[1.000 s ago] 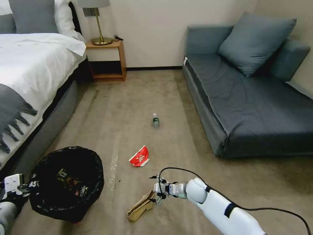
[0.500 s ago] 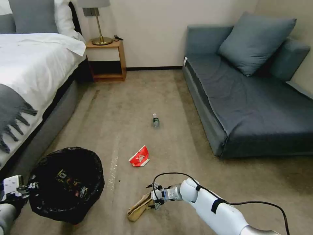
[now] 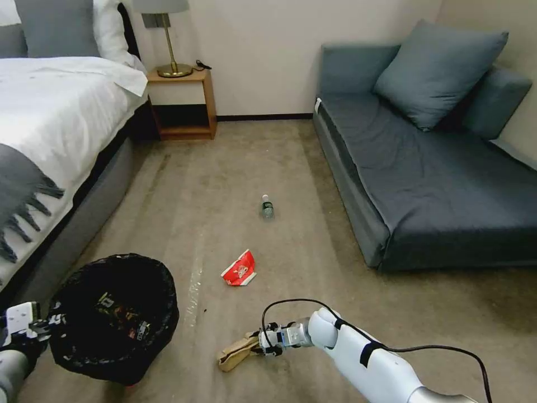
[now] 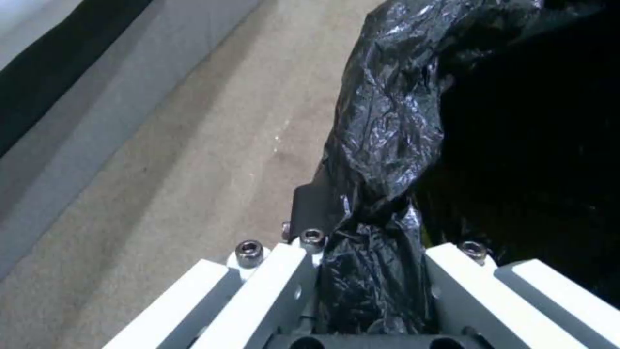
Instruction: Pick up the trash bin, then pick up the garbage on the floor and place it into the trash bin.
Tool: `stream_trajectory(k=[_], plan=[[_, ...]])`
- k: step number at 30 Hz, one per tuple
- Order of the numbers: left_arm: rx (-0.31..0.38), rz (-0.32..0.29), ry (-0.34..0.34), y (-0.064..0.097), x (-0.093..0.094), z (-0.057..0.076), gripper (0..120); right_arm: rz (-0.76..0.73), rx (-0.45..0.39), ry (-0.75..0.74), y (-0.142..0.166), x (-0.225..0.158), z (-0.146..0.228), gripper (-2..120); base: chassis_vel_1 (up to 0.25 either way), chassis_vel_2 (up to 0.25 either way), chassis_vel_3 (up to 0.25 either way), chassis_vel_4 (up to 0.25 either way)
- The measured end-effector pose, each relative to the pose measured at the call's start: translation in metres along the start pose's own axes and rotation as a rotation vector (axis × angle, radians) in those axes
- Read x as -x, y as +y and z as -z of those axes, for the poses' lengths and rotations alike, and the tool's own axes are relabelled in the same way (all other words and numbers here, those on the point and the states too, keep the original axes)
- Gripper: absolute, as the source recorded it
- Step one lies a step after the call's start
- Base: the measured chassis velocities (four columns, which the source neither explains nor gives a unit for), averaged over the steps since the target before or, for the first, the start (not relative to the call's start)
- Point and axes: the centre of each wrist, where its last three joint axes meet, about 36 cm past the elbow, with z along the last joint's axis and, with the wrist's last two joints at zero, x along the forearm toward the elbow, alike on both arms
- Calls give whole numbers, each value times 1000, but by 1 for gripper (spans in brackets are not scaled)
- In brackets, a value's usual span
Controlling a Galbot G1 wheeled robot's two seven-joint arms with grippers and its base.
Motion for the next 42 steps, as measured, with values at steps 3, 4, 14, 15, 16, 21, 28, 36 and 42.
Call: stream_trajectory(k=[3, 4, 14, 15, 16, 21, 28, 36, 42], plan=[[-1, 0, 1, 0, 1, 0, 3, -3, 3, -3, 1, 0, 0, 10, 0, 0, 0, 0], [-2, -1, 2, 0, 1, -1, 3, -6, 6, -5, 1, 1, 0, 5, 0, 0, 0, 0], [-10, 2, 4, -1, 2, -3, 3, -139, 142, -104, -2, -31, 2, 0, 0, 0, 0, 0], [-10, 2, 4, -1, 2, -3, 3, -139, 142, -104, -2, -31, 2, 0, 0, 0, 0, 0], [-10, 3, 4, 0, 2, -3, 3, -166, 175, -131, -1, -40, 3, 0, 0, 0, 0, 0], [-15, 6, -4, 1, 2, -1, 3, -265, 326, -275, -1, -77, 21, 0, 0, 0, 0, 0], [-14, 4, 0, 0, 2, -2, 3, -393, 482, -515, -14, -130, 79, 0, 0, 0, 0, 0], [-8, 3, -5, -3, -1, -1, 3, -326, 518, -694, -18, -124, 177, 0, 0, 0, 0, 0], [1, 6, -10, -6, -6, 0, 3, -264, 529, -757, -39, -66, 235, 0, 0, 0, 0, 0]])
